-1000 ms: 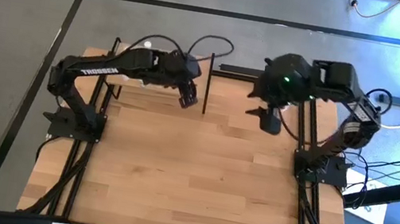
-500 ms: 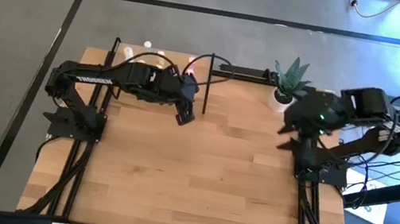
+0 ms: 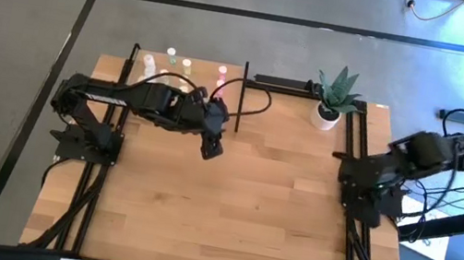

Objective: Pick and place medicine bottles onto shelf by color
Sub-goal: Put the pink pill bottle aligned with the other pink pill bottle on the shelf

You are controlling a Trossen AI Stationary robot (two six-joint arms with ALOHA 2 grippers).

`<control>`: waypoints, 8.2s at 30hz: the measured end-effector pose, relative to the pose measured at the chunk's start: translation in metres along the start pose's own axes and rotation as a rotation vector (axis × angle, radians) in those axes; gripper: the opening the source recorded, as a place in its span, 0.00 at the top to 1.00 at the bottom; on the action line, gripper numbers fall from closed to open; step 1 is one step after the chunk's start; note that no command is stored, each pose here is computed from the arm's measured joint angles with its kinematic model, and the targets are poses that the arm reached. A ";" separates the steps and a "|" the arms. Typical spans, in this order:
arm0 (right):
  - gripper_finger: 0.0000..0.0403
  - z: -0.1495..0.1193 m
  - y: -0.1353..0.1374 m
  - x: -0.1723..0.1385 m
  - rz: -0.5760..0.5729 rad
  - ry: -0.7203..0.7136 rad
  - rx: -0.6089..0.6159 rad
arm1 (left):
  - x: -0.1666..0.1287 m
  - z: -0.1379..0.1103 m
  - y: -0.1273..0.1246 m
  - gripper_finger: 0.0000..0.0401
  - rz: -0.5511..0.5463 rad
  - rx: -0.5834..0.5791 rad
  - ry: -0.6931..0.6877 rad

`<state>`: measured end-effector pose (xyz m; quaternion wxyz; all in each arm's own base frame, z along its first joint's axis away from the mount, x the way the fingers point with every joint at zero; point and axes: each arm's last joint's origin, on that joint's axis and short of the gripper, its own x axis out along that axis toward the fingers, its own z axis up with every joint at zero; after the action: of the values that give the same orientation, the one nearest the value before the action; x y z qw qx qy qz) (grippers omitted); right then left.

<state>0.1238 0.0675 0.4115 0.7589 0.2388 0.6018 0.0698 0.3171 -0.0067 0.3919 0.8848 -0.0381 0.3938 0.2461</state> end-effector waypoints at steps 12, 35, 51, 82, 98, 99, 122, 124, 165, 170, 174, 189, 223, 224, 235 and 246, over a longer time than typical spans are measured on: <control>0.41 -0.008 -0.019 0.056 -0.060 0.293 0.342 | -0.006 -0.003 -0.013 0.61 -0.023 -0.243 -0.020; 0.41 -0.002 -0.042 0.137 -0.065 0.562 0.965 | -0.012 -0.006 -0.024 0.61 -0.011 -0.090 -0.053; 0.41 0.014 -0.058 0.226 -0.024 0.754 1.103 | -0.014 -0.008 -0.028 0.61 -0.018 -0.001 -0.056; 0.41 0.004 -0.030 0.315 -0.076 0.854 1.008 | -0.014 -0.008 -0.028 0.61 -0.019 -0.001 -0.055; 0.41 -0.010 -0.025 0.338 -0.117 0.898 0.962 | -0.014 -0.008 -0.028 0.61 -0.018 -0.001 -0.055; 0.41 -0.011 -0.024 0.338 -0.119 0.906 0.959 | -0.014 -0.008 -0.028 0.61 -0.018 -0.001 -0.055; 0.41 -0.019 -0.017 0.339 -0.112 0.955 0.932 | -0.014 -0.008 -0.028 0.61 -0.018 -0.001 -0.055; 0.41 -0.019 -0.017 0.339 -0.112 0.956 0.930 | -0.014 -0.008 -0.028 0.61 -0.018 -0.001 -0.055; 0.52 -0.025 -0.011 0.342 -0.122 0.929 0.910 | -0.014 -0.008 -0.028 0.61 -0.018 0.000 -0.054; 0.58 -0.025 -0.011 0.342 -0.122 0.929 0.911 | -0.014 -0.008 -0.028 0.61 -0.018 0.000 -0.054; 0.62 -0.025 -0.011 0.342 -0.120 0.929 0.907 | -0.014 -0.008 -0.028 0.61 -0.018 0.000 -0.054; 0.73 -0.007 0.001 0.338 -0.003 0.883 0.812 | -0.014 -0.009 -0.027 0.61 -0.013 0.032 -0.045; 0.74 0.157 -0.079 0.266 0.442 0.636 1.155 | -0.031 -0.036 -0.047 0.61 -0.024 0.203 0.075; 0.74 0.159 -0.084 0.265 0.442 0.631 1.184 | -0.031 -0.037 -0.047 0.61 -0.023 0.204 0.077; 0.74 0.168 -0.120 0.293 0.371 0.697 1.444 | -0.027 -0.043 -0.045 0.61 0.016 0.234 0.109; 0.74 0.175 -0.131 0.303 0.339 0.532 1.427 | -0.024 -0.046 -0.045 0.61 0.026 0.250 0.131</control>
<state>0.3463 0.0230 0.1150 0.2309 0.7331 0.6183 -0.1644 0.2926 -0.0681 0.3718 0.8519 0.0614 0.4787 0.2036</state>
